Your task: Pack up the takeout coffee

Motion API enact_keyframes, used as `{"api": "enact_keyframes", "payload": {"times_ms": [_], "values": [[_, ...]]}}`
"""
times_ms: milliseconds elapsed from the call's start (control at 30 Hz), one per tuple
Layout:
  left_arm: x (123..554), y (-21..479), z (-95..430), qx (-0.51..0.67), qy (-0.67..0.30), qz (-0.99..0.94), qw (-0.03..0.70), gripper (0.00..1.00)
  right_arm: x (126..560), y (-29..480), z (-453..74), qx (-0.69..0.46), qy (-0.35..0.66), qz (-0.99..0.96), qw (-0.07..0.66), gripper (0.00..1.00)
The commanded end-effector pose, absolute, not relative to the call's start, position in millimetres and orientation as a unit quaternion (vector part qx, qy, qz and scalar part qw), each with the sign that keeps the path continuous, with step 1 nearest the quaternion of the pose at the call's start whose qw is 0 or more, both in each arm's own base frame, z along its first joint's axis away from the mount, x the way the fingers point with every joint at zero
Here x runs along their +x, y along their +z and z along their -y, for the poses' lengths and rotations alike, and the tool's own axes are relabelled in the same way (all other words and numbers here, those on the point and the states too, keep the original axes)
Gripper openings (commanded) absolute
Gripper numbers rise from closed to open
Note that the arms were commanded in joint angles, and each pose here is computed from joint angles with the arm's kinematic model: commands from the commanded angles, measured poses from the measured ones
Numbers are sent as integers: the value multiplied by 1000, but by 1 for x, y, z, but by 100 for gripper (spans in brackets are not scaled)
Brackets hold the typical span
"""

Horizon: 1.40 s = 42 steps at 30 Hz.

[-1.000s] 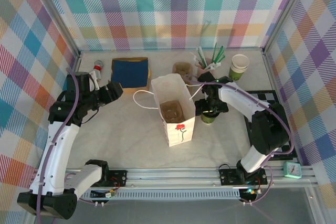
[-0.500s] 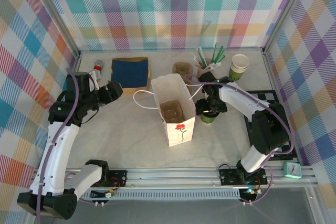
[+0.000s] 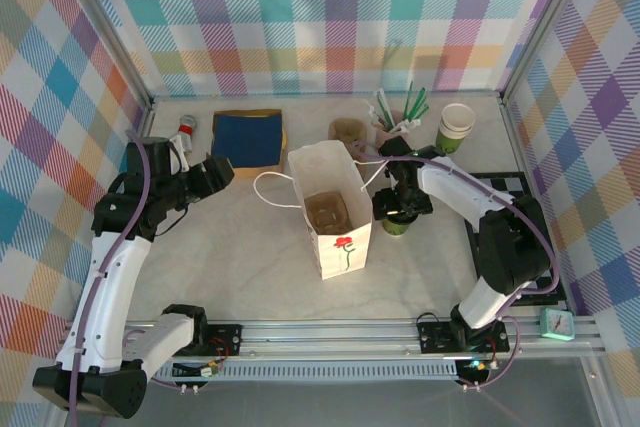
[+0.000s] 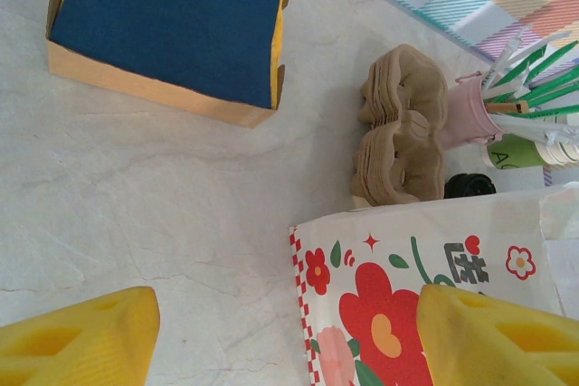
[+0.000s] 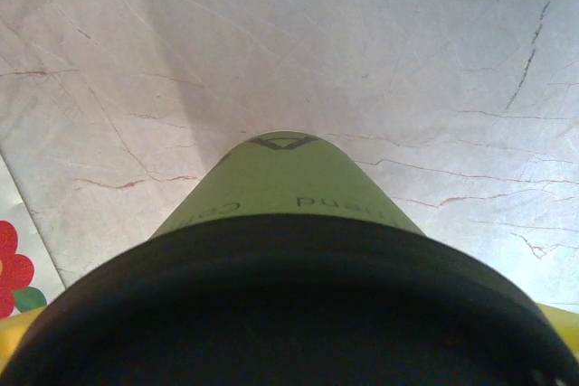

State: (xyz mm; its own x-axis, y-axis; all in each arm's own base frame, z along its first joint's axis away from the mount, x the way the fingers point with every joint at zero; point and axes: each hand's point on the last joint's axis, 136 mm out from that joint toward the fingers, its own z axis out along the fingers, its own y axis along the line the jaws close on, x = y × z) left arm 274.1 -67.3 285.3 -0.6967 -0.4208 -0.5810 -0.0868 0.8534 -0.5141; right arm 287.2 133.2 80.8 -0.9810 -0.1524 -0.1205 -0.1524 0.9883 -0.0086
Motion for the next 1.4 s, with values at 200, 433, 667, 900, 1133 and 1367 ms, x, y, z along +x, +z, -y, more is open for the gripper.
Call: {"api": "enact_keyframes", "payload": {"times_ms": [200,433,667,900,1133,1367], "values": [[277,282,64,-143,-225,-893,363,75,287,59,-136,-84,6,-996,32,90],[277,280,64,-144,-223,-894,361,75,288,54,-136,-84,6,-996,28,89],[277,278,62,-146,-220,-894,361,75,288,55,-137,-84,6,-996,30,78],[277,279,63,-144,-220,-894,363,74,286,65,-135,-81,6,-996,34,63],[276,287,64,-141,-225,-891,369,74,280,93,-130,-81,5,-996,46,58],[277,293,65,-139,-232,-887,375,74,272,137,-123,-84,7,-994,74,57]]}}
